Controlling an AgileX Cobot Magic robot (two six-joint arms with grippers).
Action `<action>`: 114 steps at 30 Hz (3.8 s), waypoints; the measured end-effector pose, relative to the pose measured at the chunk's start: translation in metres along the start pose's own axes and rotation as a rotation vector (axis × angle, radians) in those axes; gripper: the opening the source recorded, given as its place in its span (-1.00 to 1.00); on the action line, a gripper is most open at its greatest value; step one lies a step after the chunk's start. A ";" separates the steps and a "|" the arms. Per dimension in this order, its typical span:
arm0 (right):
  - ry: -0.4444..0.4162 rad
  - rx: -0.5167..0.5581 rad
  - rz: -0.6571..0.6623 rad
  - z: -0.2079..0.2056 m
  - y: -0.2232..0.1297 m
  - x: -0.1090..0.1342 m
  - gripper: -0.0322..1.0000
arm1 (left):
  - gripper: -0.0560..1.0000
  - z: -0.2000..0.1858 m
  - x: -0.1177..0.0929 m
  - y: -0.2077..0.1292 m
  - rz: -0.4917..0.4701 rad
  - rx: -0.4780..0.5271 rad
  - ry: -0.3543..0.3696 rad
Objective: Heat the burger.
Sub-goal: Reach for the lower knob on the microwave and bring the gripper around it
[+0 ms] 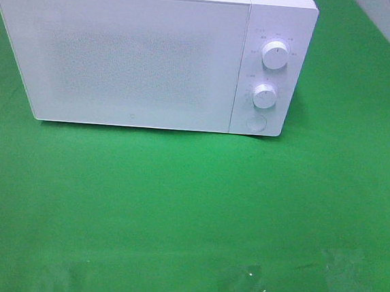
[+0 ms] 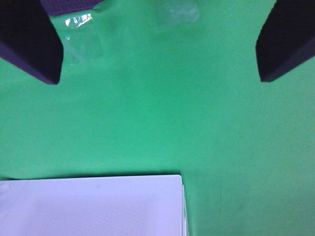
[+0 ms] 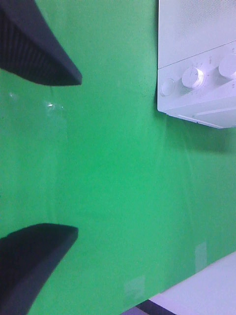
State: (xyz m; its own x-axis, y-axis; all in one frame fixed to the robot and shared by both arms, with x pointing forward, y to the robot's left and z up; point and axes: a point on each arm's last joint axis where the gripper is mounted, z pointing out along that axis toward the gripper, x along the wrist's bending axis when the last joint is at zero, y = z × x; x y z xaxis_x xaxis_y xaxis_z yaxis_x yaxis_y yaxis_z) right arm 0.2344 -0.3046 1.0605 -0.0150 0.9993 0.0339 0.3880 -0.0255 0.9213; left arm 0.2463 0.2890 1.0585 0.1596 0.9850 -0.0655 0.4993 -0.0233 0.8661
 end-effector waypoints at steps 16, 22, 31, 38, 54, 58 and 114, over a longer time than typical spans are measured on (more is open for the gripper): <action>0.000 0.000 0.000 0.000 0.000 0.000 0.48 | 0.98 -0.013 -0.002 -0.007 0.011 -0.094 -0.002; 0.000 0.000 0.000 0.000 0.000 0.000 0.48 | 0.98 -0.013 -0.002 -0.007 0.011 -0.094 -0.002; 0.000 -0.001 0.000 0.000 0.000 0.000 0.48 | 0.98 -0.013 -0.002 -0.007 0.011 -0.094 -0.002; 0.011 -0.112 0.001 -0.003 0.012 0.001 0.48 | 0.98 -0.013 -0.002 -0.007 0.011 -0.094 -0.002; 0.034 -0.193 0.016 0.038 0.054 0.008 0.48 | 0.98 -0.013 -0.002 -0.007 0.011 -0.094 -0.002; 0.036 -0.192 0.013 0.046 0.059 0.009 0.48 | 0.98 -0.013 -0.002 -0.007 0.011 -0.094 -0.002; 0.013 -0.303 0.023 0.240 -0.004 0.014 0.48 | 0.98 -0.013 -0.002 -0.007 0.010 -0.094 -0.002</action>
State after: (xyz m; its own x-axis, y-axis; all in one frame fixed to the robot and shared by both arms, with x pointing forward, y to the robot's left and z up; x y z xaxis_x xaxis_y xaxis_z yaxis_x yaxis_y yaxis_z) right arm 0.4536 -0.2841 0.9639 -0.0217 0.9980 0.0597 0.0954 -0.0574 0.9938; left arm 0.2314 0.2895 1.0585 0.1657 0.9845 -0.0570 0.4152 -0.0173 0.9095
